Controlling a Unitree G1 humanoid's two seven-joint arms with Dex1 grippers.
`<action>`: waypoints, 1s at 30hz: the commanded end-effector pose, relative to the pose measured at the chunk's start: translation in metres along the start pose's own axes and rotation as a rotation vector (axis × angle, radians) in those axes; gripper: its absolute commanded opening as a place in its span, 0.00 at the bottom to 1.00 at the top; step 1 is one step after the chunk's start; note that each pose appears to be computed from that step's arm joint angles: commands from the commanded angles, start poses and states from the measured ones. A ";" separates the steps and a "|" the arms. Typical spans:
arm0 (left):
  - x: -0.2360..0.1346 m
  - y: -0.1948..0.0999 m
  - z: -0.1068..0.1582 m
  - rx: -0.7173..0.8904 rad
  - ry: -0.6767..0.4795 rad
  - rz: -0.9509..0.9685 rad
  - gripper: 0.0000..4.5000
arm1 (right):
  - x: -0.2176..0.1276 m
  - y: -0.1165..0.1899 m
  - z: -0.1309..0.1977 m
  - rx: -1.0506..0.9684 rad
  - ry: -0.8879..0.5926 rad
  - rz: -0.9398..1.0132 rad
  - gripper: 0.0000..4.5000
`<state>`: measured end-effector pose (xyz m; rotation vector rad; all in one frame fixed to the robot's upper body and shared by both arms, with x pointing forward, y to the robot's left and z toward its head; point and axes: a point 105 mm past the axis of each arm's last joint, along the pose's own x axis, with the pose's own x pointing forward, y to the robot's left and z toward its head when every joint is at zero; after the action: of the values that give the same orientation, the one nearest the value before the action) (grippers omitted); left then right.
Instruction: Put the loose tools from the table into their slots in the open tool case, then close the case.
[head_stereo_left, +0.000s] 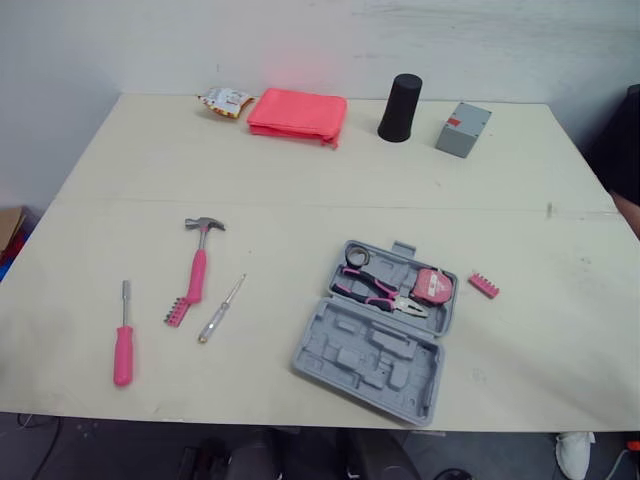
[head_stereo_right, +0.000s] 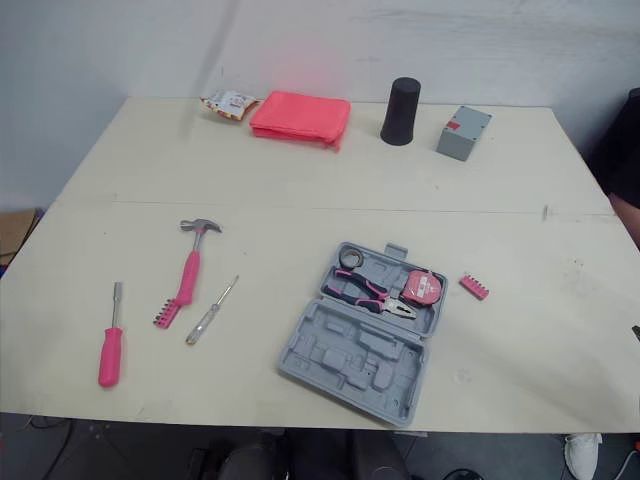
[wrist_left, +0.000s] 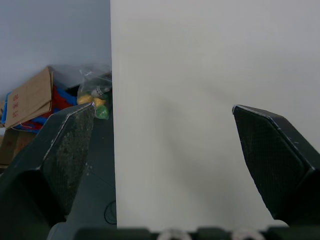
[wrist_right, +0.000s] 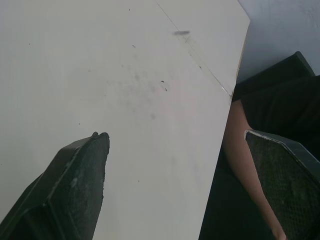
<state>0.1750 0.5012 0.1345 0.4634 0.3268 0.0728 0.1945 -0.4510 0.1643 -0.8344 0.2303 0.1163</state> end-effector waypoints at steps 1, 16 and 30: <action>0.002 0.006 0.022 -0.043 -0.115 0.016 0.99 | 0.002 -0.008 0.012 0.022 -0.052 -0.037 1.00; 0.039 -0.198 0.188 0.117 -0.504 -0.831 0.80 | 0.018 0.109 0.135 0.203 -0.301 0.523 0.81; 0.060 -0.364 0.197 0.284 -0.457 -1.212 0.01 | 0.014 0.195 0.103 0.181 -0.126 0.642 0.00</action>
<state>0.2919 0.1103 0.1238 0.4317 0.1406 -1.2516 0.1848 -0.2444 0.0898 -0.5047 0.3912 0.7554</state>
